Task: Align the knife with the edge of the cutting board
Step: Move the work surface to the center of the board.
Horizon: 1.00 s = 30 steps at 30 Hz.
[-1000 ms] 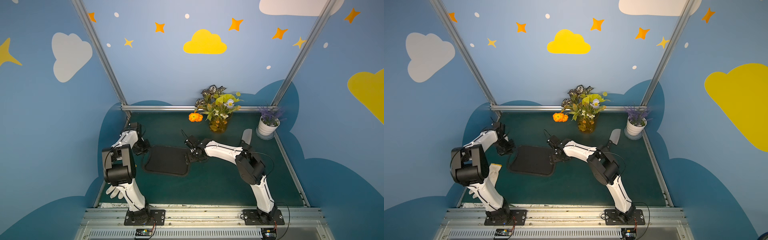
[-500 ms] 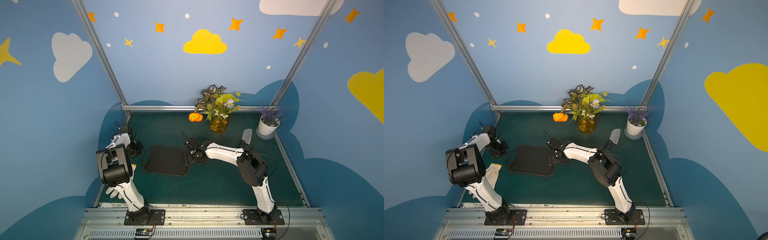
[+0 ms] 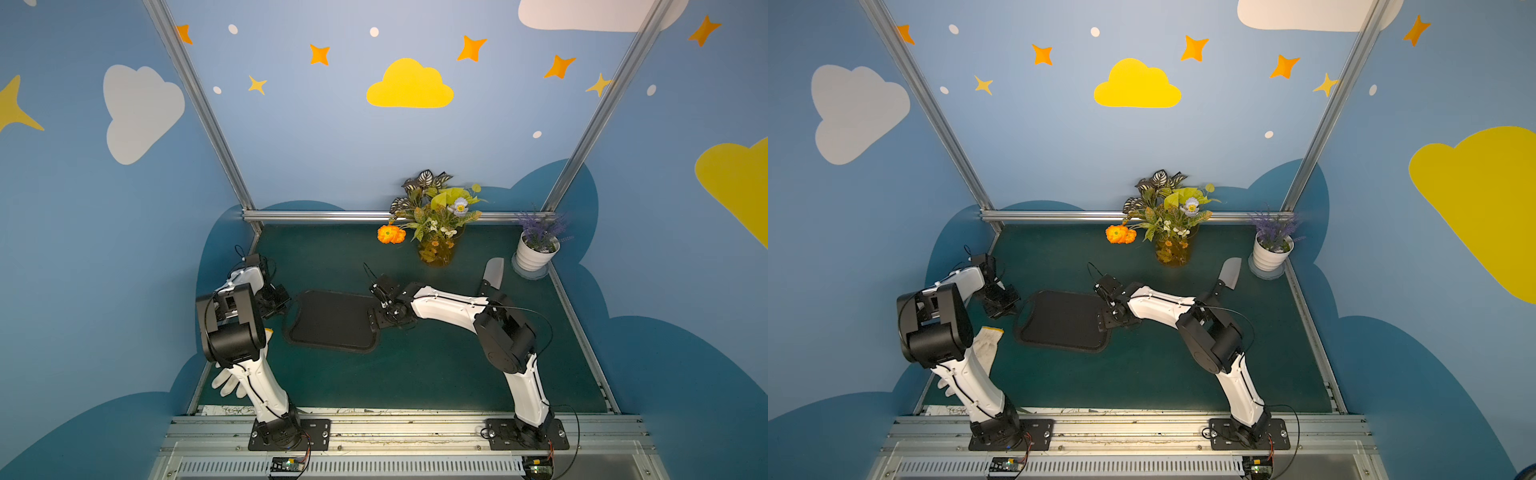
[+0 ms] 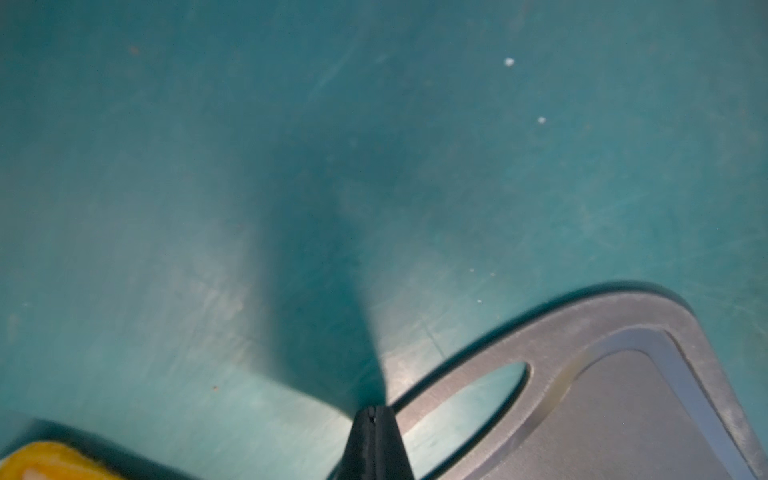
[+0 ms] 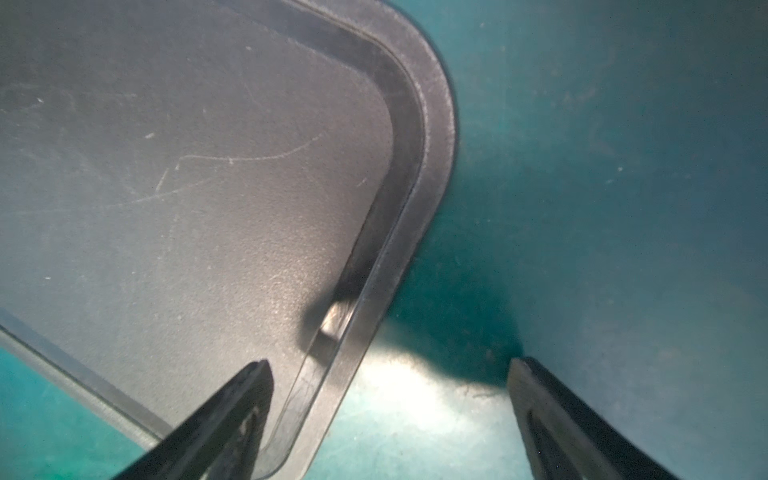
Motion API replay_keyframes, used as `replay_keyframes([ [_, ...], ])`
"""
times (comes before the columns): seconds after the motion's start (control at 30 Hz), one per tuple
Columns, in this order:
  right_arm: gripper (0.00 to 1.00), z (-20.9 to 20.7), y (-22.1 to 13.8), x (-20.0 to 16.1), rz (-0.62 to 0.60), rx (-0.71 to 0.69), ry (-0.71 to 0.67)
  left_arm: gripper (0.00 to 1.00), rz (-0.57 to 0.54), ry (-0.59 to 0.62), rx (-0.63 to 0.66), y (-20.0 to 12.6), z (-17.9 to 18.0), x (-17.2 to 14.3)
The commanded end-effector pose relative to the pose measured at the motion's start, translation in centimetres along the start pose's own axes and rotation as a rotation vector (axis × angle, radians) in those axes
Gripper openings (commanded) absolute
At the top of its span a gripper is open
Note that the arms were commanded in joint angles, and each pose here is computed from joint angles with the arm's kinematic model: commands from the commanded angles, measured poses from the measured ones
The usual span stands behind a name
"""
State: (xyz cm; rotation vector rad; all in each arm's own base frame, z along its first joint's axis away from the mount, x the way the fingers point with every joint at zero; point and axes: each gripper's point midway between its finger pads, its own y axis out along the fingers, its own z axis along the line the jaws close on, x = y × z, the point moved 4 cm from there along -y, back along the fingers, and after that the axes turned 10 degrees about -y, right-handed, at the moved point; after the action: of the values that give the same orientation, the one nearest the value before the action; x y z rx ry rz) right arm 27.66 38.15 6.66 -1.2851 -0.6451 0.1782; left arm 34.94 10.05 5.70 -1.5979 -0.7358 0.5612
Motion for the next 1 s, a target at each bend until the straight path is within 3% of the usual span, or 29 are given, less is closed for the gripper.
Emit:
replay_keyframes([
  [0.0,0.94,0.1,0.0,-0.4,0.003,0.006,0.009,0.03,0.087,0.053,0.07,1.9,-0.2,-2.3],
  [0.57,0.93,-1.6,0.5,-1.4,0.039,-0.036,0.038,0.03,0.128,0.176,0.113,1.3,-2.6,-7.6],
  [0.97,0.91,-5.0,0.0,-3.6,0.059,-0.078,0.075,0.03,0.159,0.244,0.111,1.7,-3.8,-13.3],
])
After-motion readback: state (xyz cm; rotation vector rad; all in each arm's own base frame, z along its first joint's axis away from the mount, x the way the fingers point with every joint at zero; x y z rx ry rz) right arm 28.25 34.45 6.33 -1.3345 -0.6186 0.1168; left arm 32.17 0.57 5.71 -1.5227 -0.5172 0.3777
